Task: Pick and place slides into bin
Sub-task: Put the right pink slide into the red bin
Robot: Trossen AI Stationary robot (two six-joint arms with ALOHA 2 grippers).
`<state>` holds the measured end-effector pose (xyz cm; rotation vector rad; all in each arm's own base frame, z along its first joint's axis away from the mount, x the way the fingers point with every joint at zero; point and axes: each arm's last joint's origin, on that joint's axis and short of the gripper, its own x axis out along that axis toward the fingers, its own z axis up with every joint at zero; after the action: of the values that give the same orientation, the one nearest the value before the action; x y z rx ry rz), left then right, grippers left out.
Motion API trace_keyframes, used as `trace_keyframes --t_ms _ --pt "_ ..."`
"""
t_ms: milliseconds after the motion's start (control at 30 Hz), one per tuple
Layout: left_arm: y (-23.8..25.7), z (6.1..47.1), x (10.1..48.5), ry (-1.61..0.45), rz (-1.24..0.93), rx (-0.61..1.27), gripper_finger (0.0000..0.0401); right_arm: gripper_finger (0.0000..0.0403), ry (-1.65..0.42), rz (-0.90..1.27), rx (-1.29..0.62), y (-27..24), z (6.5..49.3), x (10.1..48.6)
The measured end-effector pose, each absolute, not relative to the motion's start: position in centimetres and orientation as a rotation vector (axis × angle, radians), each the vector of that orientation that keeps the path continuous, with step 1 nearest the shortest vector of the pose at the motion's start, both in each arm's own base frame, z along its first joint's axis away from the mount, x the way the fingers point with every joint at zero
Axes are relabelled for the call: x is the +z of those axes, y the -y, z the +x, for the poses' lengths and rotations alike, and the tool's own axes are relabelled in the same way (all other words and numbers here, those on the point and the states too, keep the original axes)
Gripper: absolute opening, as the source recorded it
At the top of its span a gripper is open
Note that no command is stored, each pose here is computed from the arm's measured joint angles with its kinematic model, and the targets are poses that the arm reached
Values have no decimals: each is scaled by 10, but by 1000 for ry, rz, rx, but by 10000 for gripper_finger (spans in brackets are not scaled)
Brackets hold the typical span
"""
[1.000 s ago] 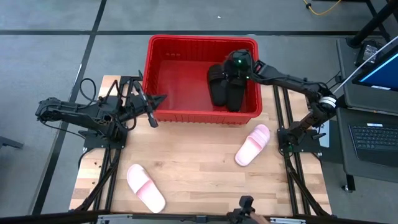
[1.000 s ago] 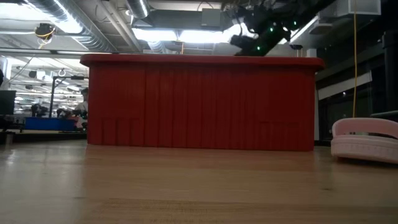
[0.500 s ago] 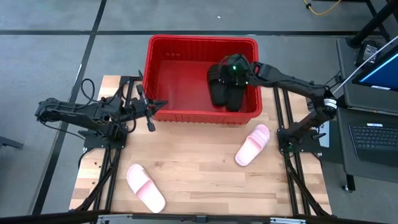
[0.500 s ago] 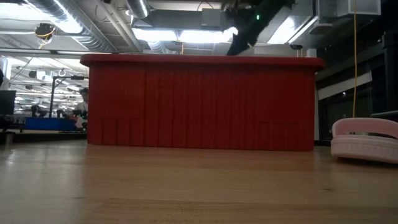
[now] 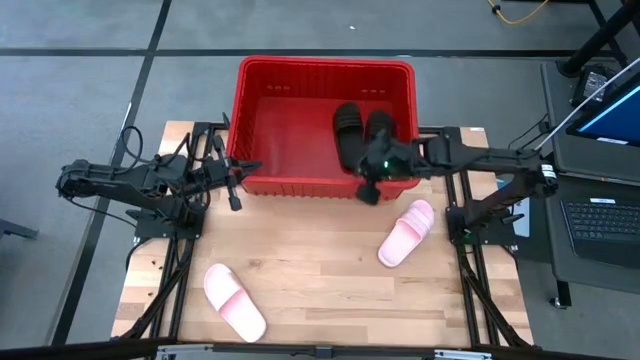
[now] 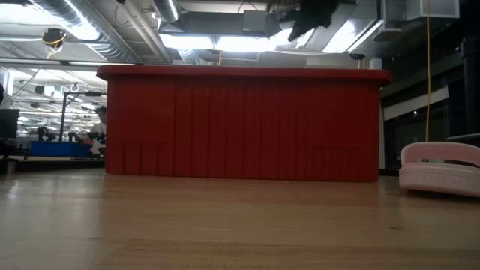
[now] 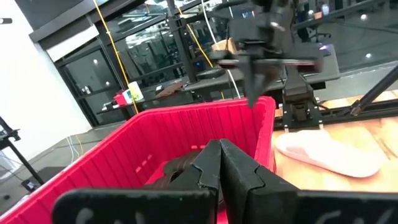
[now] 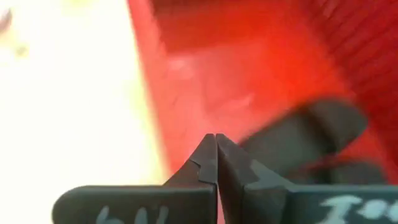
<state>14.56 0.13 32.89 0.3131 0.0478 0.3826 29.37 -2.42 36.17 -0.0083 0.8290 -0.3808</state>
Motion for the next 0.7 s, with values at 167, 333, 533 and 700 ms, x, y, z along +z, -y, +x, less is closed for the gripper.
trace_keyframes --t_ms 167,333,533,700 --pt "-1 146 329 -51 328 382 2 1 -960 168 -438 0 282 350" --pt "1 146 329 -40 352 302 2 1 -942 234 -446 -23 280 350" --pt "-2 147 329 -30 336 272 2 0 -1039 283 -481 -44 266 344" --pt "-5 148 329 -16 302 214 2 0 -1148 335 -576 -59 248 340"
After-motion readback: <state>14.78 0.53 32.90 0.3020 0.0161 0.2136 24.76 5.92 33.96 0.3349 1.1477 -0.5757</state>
